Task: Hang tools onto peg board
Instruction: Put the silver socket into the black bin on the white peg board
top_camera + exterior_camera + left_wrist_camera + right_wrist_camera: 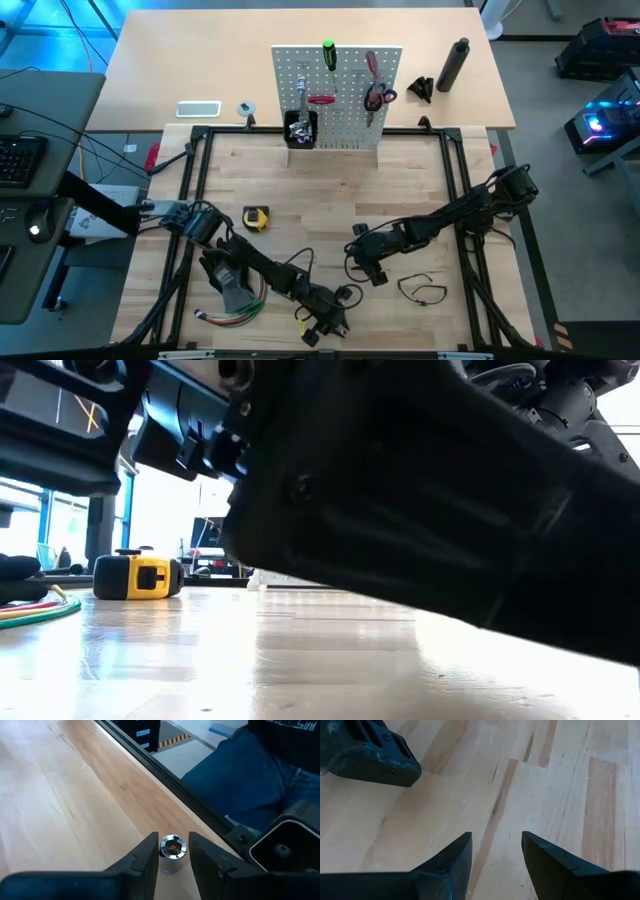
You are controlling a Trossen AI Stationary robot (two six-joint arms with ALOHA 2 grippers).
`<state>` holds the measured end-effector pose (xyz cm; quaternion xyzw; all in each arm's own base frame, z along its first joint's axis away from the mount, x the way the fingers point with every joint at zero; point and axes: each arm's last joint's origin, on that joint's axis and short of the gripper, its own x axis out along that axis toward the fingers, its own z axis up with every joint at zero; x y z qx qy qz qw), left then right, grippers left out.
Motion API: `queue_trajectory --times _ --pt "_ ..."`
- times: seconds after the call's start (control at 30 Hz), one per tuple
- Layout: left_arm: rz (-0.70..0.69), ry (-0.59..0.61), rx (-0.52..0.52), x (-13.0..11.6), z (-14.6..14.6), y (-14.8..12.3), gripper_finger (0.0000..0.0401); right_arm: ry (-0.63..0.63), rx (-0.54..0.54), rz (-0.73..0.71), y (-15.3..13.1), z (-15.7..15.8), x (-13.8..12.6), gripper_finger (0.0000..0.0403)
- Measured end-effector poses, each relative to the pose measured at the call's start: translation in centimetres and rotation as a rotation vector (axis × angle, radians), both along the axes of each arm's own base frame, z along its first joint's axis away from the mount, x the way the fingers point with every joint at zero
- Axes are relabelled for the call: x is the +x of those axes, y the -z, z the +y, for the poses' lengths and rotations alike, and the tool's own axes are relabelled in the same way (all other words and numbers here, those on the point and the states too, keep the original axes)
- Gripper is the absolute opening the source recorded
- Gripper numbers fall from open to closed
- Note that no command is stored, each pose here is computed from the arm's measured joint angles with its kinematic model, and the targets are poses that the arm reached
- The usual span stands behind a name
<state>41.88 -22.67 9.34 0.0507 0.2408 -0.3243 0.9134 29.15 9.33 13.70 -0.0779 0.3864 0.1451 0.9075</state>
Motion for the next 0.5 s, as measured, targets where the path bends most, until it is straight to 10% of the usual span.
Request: queue_trajectory --times 0.5 --pt "0.054 -0.032 0.028 0.3 1.4 -0.4 0.0055 0.008 -0.002 0.03 0.2 -0.1 -0.2 0.0168"
